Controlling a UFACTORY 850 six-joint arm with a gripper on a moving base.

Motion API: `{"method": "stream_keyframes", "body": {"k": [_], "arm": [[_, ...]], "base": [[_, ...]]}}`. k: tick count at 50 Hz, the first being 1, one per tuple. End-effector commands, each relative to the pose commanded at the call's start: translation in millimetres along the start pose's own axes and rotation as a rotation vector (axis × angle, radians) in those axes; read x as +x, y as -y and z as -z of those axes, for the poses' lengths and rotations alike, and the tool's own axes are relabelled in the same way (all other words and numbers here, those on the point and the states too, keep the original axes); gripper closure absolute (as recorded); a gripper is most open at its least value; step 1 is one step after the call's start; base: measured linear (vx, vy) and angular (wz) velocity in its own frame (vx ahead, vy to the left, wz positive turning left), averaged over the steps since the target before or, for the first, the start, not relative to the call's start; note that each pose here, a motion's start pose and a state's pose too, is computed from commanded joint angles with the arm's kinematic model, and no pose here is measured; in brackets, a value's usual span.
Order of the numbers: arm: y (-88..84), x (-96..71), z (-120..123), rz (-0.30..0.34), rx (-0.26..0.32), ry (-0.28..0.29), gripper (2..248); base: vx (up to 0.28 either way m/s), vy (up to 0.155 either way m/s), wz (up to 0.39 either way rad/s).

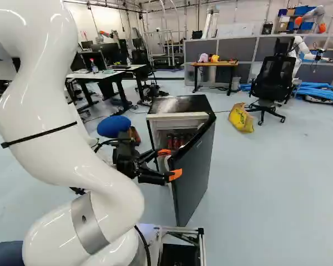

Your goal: Grab a drink from the fridge

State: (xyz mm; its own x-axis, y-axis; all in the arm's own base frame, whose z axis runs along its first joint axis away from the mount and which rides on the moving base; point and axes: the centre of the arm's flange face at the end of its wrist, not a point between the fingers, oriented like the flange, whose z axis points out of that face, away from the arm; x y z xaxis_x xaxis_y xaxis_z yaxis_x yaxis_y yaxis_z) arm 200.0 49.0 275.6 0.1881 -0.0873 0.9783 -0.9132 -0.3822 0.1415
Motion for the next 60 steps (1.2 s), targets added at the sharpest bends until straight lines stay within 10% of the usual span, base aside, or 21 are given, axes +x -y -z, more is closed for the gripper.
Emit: {"method": "stream_keyframes", "body": {"k": [60], "arm": [[35.7, 34.0, -81, -0.291, -0.551, 0.124, 3]], "base": [[0.000, 0.000, 0.000]]}}
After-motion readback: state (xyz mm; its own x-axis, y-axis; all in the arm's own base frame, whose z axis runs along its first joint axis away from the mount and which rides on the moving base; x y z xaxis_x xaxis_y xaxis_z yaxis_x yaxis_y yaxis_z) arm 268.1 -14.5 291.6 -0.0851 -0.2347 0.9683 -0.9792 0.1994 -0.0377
